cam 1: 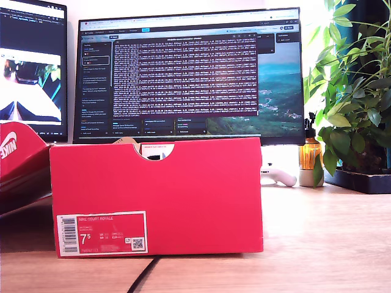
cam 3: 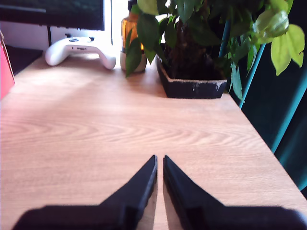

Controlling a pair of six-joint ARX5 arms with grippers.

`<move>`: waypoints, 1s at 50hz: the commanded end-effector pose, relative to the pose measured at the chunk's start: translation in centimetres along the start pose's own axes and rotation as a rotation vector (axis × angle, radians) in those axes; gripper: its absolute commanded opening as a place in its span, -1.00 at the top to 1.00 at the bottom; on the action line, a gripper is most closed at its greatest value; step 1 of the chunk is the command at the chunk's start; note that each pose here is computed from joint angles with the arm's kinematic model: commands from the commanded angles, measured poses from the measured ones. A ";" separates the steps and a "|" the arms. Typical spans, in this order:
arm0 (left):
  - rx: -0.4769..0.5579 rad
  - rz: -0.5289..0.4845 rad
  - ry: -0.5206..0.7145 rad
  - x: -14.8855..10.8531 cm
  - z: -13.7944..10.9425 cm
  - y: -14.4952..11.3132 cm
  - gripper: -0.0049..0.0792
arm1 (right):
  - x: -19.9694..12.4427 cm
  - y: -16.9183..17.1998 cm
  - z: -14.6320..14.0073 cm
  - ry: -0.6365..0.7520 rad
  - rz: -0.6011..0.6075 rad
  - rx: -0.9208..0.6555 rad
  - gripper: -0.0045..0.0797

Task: Pack the blue shoes by picking the first shoe and placing it inside the red shoebox, left side, then picking and rotating the second shoe and placing it in the shoebox

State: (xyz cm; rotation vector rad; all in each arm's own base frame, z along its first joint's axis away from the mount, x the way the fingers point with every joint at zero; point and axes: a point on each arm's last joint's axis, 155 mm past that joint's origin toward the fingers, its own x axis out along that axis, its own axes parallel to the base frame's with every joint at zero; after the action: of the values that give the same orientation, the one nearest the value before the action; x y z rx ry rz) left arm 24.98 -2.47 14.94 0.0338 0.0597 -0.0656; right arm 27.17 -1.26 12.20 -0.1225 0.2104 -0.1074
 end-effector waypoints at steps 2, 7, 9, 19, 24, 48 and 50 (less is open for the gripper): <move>-0.003 0.033 0.028 0.2 -1.5 0.6 0.91 | -0.2 -0.1 -0.1 -0.020 -0.004 0.010 0.92; -0.004 0.050 0.012 0.2 -1.1 0.9 0.91 | -0.7 -0.4 1.5 -0.086 -0.012 0.013 0.92; -0.005 0.051 0.006 0.2 -0.9 0.9 0.91 | -1.0 -0.4 2.1 -0.114 -0.010 0.005 0.92; -0.010 0.085 -0.053 0.1 0.6 1.7 0.91 | -2.7 -1.2 5.5 -0.263 -0.032 0.019 0.92; -0.012 0.092 -0.053 0.1 0.6 1.8 0.91 | -3.6 -1.5 6.6 -0.321 -0.036 0.030 0.92; 0.002 0.086 0.032 0.1 -1.5 1.7 0.91 | -2.6 -0.8 2.3 -0.145 -0.009 0.083 0.92; 0.006 0.086 0.055 0.1 -2.1 1.7 0.91 | -2.5 -0.8 1.6 -0.115 -0.007 0.083 0.92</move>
State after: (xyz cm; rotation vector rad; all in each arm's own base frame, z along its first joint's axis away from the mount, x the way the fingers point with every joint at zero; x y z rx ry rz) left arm 25.04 -0.74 14.47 0.0390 0.0800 0.0204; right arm 24.95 -1.42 15.52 -0.0587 0.0633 -0.1114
